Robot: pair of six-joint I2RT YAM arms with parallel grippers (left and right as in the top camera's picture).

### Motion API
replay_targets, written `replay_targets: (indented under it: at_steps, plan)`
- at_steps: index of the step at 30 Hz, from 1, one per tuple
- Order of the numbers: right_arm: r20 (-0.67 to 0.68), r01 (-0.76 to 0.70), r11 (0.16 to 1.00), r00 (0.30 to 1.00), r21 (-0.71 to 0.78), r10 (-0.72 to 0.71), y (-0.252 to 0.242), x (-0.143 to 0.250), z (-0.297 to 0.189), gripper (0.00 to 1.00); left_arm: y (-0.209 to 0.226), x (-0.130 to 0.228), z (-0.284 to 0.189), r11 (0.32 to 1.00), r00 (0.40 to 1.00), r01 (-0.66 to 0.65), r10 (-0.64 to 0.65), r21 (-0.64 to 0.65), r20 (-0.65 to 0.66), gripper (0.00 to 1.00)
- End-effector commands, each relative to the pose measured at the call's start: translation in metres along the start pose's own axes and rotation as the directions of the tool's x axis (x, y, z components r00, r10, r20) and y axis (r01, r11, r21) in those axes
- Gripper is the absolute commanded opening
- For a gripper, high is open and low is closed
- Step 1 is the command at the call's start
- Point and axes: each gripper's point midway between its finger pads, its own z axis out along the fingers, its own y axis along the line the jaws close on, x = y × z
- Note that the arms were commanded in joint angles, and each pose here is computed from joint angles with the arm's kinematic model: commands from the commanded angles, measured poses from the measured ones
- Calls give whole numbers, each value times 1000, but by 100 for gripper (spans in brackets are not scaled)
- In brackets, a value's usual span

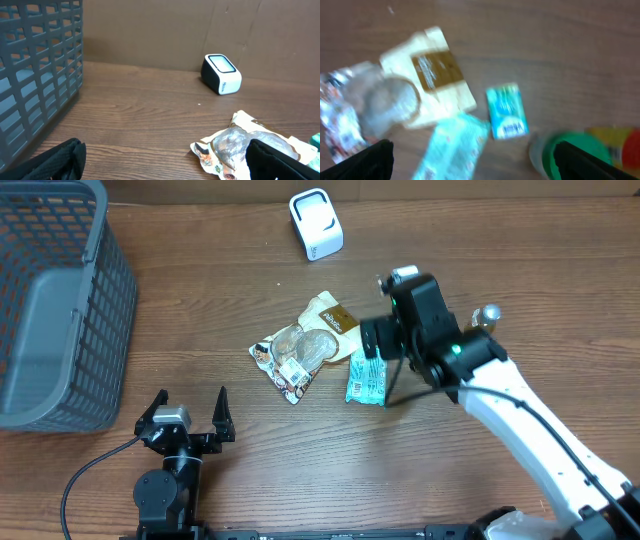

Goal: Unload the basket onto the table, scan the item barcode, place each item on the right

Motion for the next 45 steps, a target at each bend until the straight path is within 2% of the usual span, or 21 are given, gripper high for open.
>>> replay_targets:
  at_steps: [1, 11, 23, 29, 35, 45]
  plan:
    - [22, -3, 999, 1000, 51, 2, -15, 11, -9, 100, 3, -1, 0, 1000, 1000, -15, 15, -12, 7, 100]
    - [60, -25, 998, 998, 62, 21, -27, 23, -28, 100, 2, -1, 0, 1000, 1000, -15, 15, -11, 7, 99]
    - [149, -80, 995, 986, 62, 70, -51, 68, -36, 100, 2, -1, 0, 1000, 1000, -15, 15, -11, 7, 100]
    - [205, -147, 989, 968, 6, 142, -65, 87, -39, 100, 3, -1, 0, 1000, 1000, -15, 15, -12, 7, 100]
    - [336, -11, 996, 941, -87, 39, -54, 86, -45, 100, 3, -1, 0, 1000, 1000, -15, 15, -12, 7, 100]
    - [472, -19, 997, 880, -79, 54, -61, 93, -57, 100, 2, -1, 0, 1000, 1000, -15, 15, -11, 7, 100]
